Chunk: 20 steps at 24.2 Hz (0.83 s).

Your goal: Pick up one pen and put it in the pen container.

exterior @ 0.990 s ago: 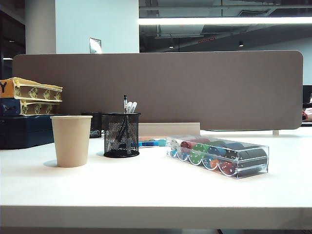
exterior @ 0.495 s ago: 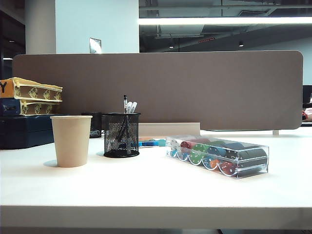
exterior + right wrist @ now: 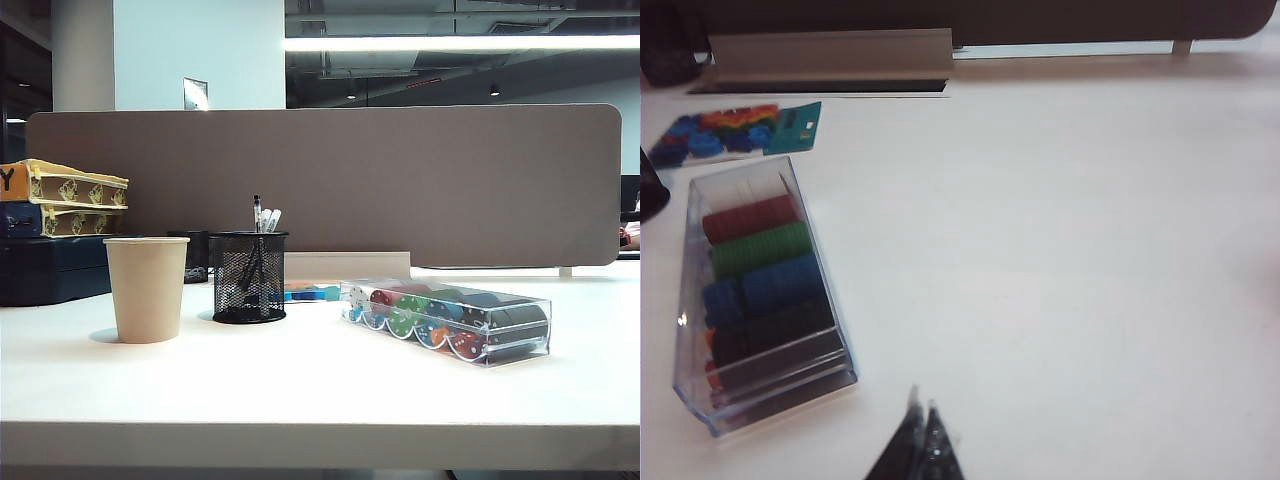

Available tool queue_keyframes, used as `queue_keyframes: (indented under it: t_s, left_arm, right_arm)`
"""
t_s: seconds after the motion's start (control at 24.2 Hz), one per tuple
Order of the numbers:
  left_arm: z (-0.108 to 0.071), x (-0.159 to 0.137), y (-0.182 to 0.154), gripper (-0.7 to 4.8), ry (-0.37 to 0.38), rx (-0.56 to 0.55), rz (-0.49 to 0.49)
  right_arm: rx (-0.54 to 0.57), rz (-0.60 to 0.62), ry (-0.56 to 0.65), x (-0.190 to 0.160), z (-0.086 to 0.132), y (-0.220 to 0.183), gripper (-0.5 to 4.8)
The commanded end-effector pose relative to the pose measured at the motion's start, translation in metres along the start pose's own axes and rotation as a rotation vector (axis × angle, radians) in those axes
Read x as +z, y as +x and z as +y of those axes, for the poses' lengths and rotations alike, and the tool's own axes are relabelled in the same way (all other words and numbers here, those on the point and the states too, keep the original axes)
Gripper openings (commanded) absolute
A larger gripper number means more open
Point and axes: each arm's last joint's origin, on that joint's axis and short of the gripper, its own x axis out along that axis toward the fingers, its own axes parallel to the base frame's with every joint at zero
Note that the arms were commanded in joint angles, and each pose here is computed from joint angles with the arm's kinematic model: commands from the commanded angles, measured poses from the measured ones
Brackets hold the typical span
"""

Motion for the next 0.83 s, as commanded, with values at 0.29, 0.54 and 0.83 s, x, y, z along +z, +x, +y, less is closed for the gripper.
queue_keyframes:
  t_s: [0.29,0.54,0.83]
  left_arm:
    - [0.0002,0.0023,-0.0002,-0.06,-0.003,0.004,-0.015]
    - [0.0002,0.0023,-0.0002,-0.06,-0.003,0.004,-0.015]
    - [0.0002,0.0023,-0.0002,-0.06,-0.003,0.004,-0.015]
  right_arm:
    - [-0.003,-0.010,0.060,0.0007,0.0000,-0.0003,-0.01]
    - [-0.003,-0.011,0.060,0.0008,0.0000,-0.0003,-0.01]
    - [-0.003,-0.011,0.060,0.0008,0.0000,-0.0003,-0.01]
